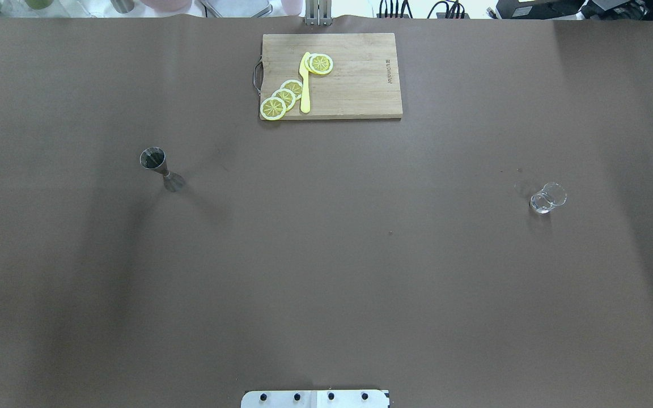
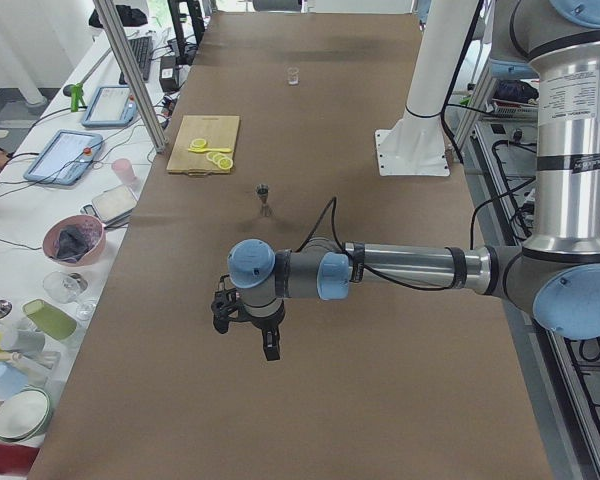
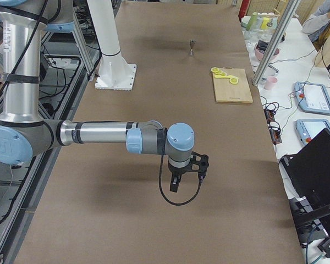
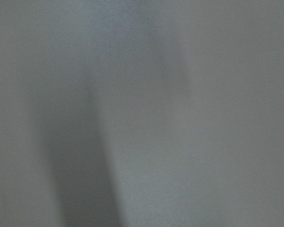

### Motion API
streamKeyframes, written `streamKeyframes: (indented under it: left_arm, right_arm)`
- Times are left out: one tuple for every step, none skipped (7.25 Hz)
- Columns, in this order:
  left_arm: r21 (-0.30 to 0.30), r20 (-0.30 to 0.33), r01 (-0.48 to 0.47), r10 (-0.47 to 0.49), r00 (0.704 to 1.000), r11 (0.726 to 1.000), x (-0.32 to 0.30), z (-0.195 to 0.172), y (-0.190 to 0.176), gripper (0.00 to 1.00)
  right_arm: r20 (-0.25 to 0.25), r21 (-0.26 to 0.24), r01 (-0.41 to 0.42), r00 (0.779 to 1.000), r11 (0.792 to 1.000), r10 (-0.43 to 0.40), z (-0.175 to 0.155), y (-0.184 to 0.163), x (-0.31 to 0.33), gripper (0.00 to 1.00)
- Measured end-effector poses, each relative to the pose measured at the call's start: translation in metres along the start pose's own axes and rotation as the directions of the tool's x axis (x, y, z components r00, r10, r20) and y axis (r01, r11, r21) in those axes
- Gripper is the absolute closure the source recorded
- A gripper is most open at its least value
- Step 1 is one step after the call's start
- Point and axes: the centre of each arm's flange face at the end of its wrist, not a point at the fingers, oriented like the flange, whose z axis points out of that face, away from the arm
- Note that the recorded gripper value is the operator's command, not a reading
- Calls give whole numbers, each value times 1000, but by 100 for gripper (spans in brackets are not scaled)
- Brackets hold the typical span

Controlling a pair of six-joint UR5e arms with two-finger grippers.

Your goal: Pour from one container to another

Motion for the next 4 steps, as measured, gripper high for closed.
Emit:
streamKeyframes:
  left_arm:
    - [1, 0, 0, 0, 1000, 1000, 0, 0, 0, 1]
    - [0, 0, 0, 0, 1000, 1000, 0, 0, 0, 1]
    - [1, 0, 0, 0, 1000, 1000, 0, 0, 0, 1]
    - [0, 0, -1, 1, 1000, 1000, 0, 0, 0, 1]
  right_arm:
    - [0, 0, 2, 1000, 1000, -2, 0, 0, 0, 0]
    - [1, -1, 2, 1000, 1000, -2, 0, 0, 0, 0]
    - [2, -3, 0, 1000, 1000, 0, 1, 1, 1, 0]
    - [2, -4, 0, 1000, 1000, 0, 2, 1, 2, 0]
